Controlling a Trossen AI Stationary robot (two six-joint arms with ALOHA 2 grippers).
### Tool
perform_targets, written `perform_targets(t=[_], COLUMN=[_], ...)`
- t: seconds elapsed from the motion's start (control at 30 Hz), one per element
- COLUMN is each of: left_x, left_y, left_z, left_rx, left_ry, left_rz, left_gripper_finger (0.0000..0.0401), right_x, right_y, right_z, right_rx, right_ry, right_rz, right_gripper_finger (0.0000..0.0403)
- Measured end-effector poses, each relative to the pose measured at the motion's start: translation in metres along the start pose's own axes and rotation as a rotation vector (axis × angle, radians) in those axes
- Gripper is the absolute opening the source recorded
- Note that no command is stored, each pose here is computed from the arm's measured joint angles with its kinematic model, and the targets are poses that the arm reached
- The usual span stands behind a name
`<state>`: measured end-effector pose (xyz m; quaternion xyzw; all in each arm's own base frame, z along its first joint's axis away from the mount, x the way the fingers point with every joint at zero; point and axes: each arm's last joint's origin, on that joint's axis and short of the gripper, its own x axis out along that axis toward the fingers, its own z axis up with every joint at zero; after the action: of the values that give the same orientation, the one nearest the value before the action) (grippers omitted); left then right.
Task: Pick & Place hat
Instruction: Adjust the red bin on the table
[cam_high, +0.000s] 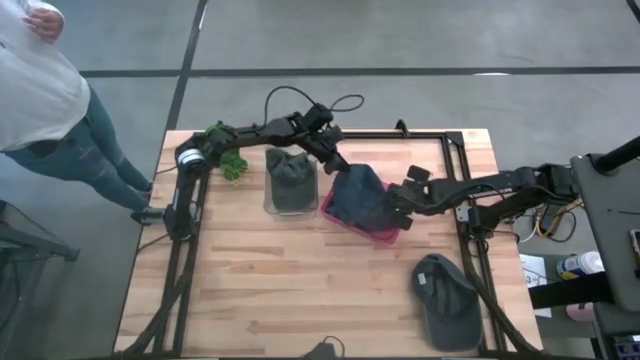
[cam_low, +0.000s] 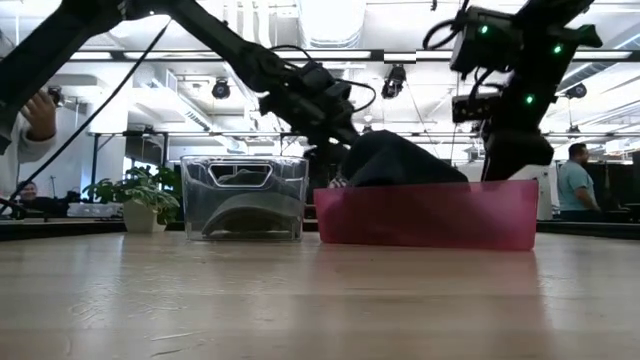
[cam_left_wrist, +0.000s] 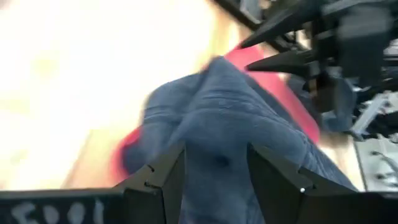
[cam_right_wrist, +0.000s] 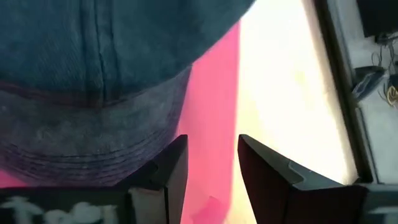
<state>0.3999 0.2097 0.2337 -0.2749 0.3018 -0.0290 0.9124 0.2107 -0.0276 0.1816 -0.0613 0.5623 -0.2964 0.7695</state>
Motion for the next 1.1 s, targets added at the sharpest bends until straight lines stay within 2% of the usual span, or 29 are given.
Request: perform_targets(t=[0.1, 0.2, 0.5, 0.67, 0.73, 0.9, 1.03, 1.1], left_x=[-0.011, -0.014, 0.018, 0.016, 0.007, -0.030, -0.057, -0.075], left_y=[0.001, -0.001, -0.014, -0.017, -0.018, -0.033, -0.051, -0.065], left_z=[-0.001, -0.003, -0.022, -0.018, -0.013, 0.008, 0.012, 0.014], left_rx=[-0.027, -0.044, 0.055, 0.089, 0.084, 0.156, 0.163, 0.168], left_ry=[0.031, 0.056, 0.122, 0.111, 0.096, -0.016, -0.033, -0.047], left_rz=[0.035, 0.024, -0.010, 0.006, 0.033, 0.136, 0.152, 0.145], left_gripper_finger=[0.0165, 0.0165, 0.0165, 0.0165, 0.0165, 0.0165, 0.0165, 0.0165], right_x=[-0.008, -0.012, -0.021, -0.024, -0.025, -0.025, -0.010, 0.000], right_y=[-0.005, -0.008, -0.013, -0.015, -0.018, -0.035, -0.059, -0.072], right_z=[-0.001, -0.002, 0.000, 0.002, 0.003, 0.006, 0.007, 0.006], right_rx=[0.014, 0.027, 0.050, 0.069, 0.108, 0.266, 0.420, 0.459], right_ry=[-0.029, -0.052, -0.087, -0.089, -0.079, -0.049, 0.032, 0.070], right_rz=[-0.006, 0.000, 0.012, 0.004, -0.013, -0.032, 0.070, 0.133], right_gripper_finger=[0.0137, 0.0137, 0.0137, 0.0137, 0.0137, 0.0137, 0.0137, 0.0137])
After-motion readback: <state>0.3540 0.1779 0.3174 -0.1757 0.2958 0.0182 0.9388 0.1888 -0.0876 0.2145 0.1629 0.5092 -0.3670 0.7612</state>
